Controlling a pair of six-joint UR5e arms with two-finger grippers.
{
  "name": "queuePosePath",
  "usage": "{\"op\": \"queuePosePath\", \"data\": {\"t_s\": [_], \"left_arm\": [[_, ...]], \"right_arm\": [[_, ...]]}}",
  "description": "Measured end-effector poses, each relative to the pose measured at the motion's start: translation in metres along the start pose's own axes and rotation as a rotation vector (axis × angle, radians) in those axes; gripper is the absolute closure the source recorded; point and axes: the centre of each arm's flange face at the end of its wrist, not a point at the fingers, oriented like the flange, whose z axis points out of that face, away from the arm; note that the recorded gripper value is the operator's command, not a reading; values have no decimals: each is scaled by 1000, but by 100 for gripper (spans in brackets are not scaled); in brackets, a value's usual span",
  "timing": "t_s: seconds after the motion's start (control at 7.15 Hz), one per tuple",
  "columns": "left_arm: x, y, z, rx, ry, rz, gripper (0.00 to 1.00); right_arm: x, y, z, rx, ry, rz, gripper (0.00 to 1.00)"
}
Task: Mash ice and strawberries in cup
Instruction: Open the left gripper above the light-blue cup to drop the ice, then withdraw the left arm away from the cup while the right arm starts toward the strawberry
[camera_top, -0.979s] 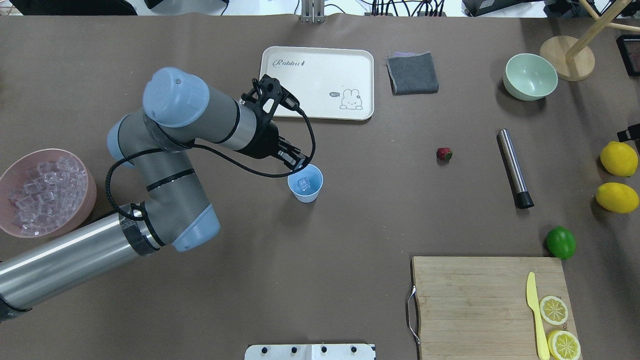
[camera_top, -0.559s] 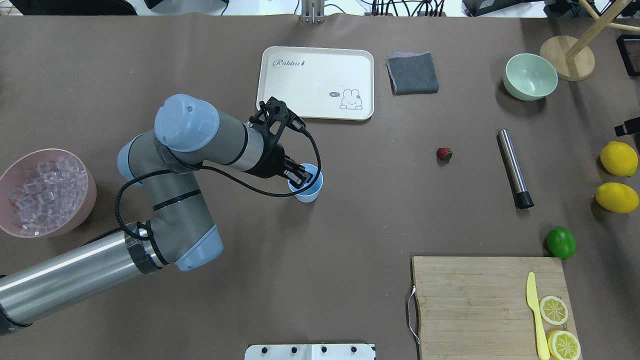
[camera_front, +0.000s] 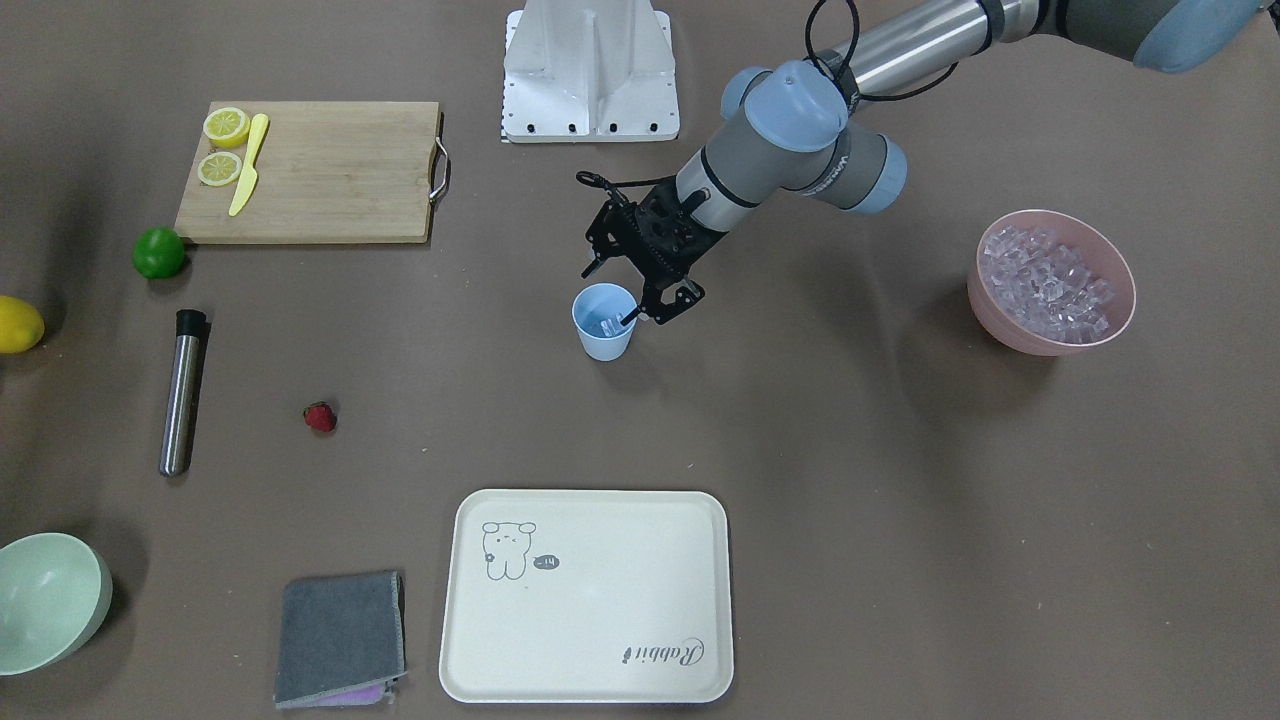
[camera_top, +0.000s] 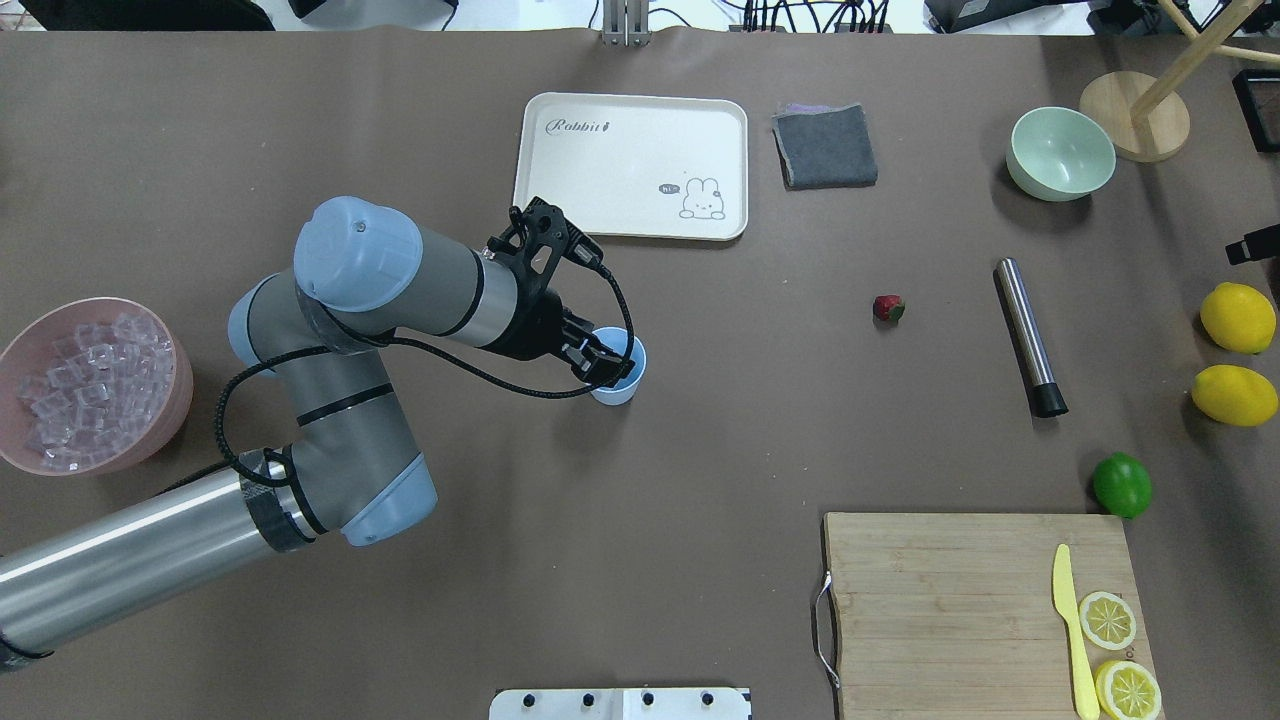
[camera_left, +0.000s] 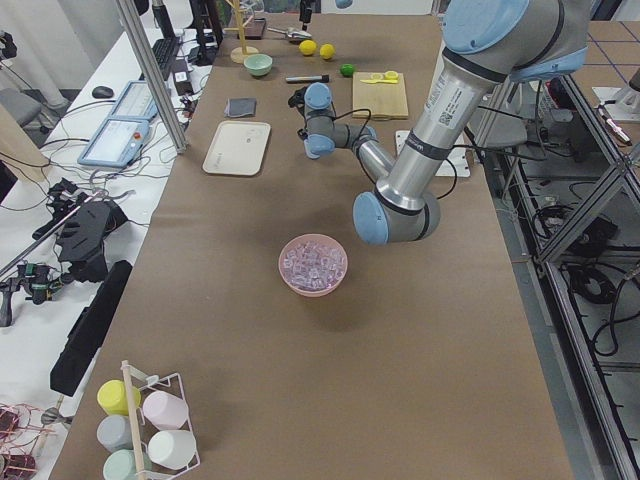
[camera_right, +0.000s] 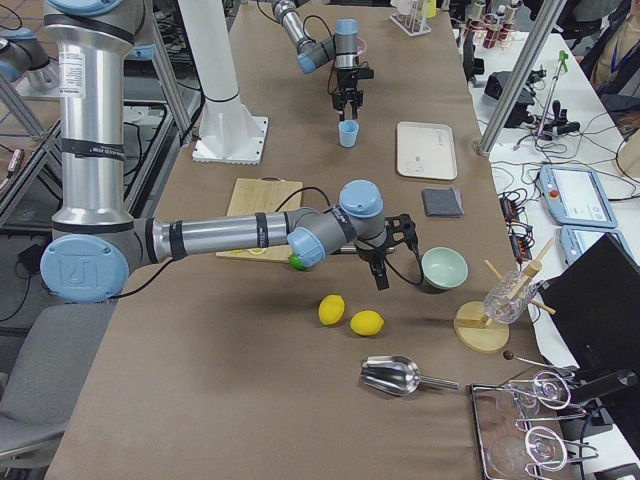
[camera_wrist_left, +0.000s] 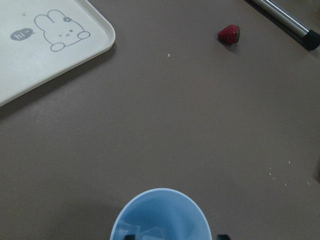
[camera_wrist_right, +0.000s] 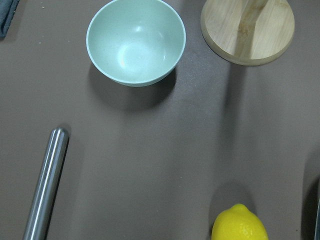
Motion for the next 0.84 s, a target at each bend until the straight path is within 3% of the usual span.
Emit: {"op": "queuePosePath", "data": {"t_s": [0.28,0.56,0.84], "left_arm": [[-29,-27,-53,7,-2,-17,3],[-86,-54,-120,-32,-33,-63,3],[-153,-64,-192,-92,-96,-31,3]], "right_arm": [[-1,-1,-2,-14,-20,14,0],[0,-18,-22,-28,-44,71,0],[-2,-30,-45,-34,-50,118,0]]}}
